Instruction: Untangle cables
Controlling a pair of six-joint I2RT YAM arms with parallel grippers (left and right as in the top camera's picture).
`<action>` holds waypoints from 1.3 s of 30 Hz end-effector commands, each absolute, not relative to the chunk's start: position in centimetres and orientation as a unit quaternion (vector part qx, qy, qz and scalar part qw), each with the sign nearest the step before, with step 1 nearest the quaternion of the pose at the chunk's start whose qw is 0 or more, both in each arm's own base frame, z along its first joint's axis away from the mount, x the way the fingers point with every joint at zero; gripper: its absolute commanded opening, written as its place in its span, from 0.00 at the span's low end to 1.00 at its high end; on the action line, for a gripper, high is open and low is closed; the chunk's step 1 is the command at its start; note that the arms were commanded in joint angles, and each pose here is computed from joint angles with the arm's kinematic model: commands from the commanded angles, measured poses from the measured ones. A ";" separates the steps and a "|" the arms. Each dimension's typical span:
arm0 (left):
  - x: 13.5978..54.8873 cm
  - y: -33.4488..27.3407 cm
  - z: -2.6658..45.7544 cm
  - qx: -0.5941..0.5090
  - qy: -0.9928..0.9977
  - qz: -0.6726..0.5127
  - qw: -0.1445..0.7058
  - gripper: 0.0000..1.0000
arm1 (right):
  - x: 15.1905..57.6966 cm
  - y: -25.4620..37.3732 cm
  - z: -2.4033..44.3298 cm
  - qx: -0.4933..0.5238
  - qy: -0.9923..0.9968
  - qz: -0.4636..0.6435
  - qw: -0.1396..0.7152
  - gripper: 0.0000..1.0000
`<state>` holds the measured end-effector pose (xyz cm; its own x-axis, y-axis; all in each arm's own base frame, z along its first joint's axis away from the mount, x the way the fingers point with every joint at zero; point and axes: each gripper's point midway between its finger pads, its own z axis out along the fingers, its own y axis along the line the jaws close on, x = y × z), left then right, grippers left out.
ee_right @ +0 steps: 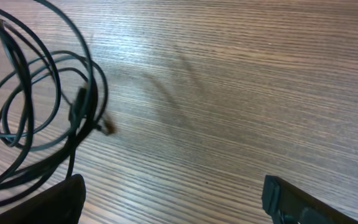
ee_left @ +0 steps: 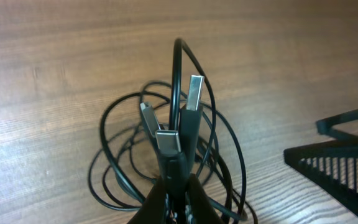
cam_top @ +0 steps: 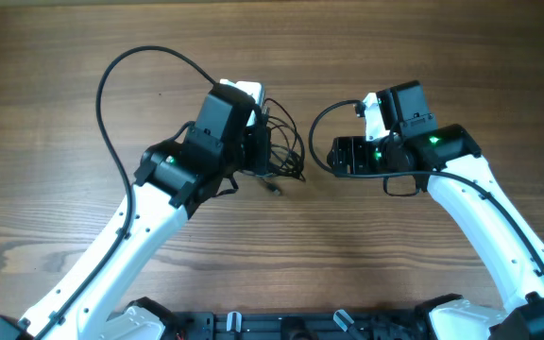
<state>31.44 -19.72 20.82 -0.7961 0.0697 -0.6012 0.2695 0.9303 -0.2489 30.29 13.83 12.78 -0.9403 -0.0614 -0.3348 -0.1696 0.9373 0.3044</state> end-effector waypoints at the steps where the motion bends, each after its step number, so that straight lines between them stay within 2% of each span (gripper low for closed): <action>1: 33.1 -16.8 24.0 0.016 0.918 -0.121 0.377 0.04 | 30.4 15.2 13.4 -0.096 0.961 0.198 0.167 0.93; 2: 33.8 -14.4 24.8 -0.061 0.909 -0.085 0.403 0.04 | 29.8 17.1 14.3 -0.152 0.942 0.250 0.168 0.93; 5: 33.6 -12.9 25.7 -0.114 0.897 -0.076 0.421 0.08 | 27.9 20.6 16.7 -0.258 0.880 0.358 0.175 1.00; 13: 32.1 -14.4 29.4 -0.096 0.877 -0.165 0.441 0.11 | 28.3 23.2 19.9 -0.278 0.827 0.440 0.210 1.00; 16: 31.8 -15.8 32.3 -0.064 0.852 -0.218 0.471 0.13 | 28.0 24.4 20.4 -0.311 0.810 0.443 0.226 1.00; 19: 31.3 -16.2 33.7 -0.053 0.840 -0.242 0.483 0.13 | 27.5 25.9 21.1 -0.351 0.786 0.448 0.243 1.00; 20: 31.2 -16.2 33.6 -0.046 0.842 -0.236 0.483 0.16 | 27.5 26.1 20.9 -0.351 0.788 0.443 0.244 1.00; 21: 31.0 -16.0 33.0 -0.046 0.849 -0.229 0.474 0.25 | 27.9 25.8 20.4 -0.336 0.804 0.426 0.241 1.00; 24: 30.5 -12.9 29.5 -0.077 0.883 -0.134 0.442 0.34 | 30.1 21.9 15.2 -0.202 0.913 0.298 0.194 1.00; 27: 30.3 -10.2 28.3 -0.127 0.887 -0.071 0.438 0.43 | 29.2 21.6 11.8 -0.172 0.931 0.291 0.135 1.00; 30: 30.6 -8.0 28.8 -0.208 0.869 -0.080 0.443 0.33 | 28.1 23.8 9.3 -0.187 0.924 0.321 0.087 1.00; 32: 30.7 -7.0 28.9 -0.237 0.863 -0.102 0.434 0.31 | 27.7 26.8 8.5 -0.234 0.899 0.359 0.085 1.00; 36: 30.5 -5.9 28.1 -0.252 0.870 -0.109 0.410 0.39 | 26.9 32.2 7.1 -0.304 0.864 0.385 0.110 0.98; 39: 30.3 -5.9 27.9 -0.251 0.872 -0.108 0.405 0.39 | 26.1 34.8 6.1 -0.335 0.849 0.392 0.119 0.95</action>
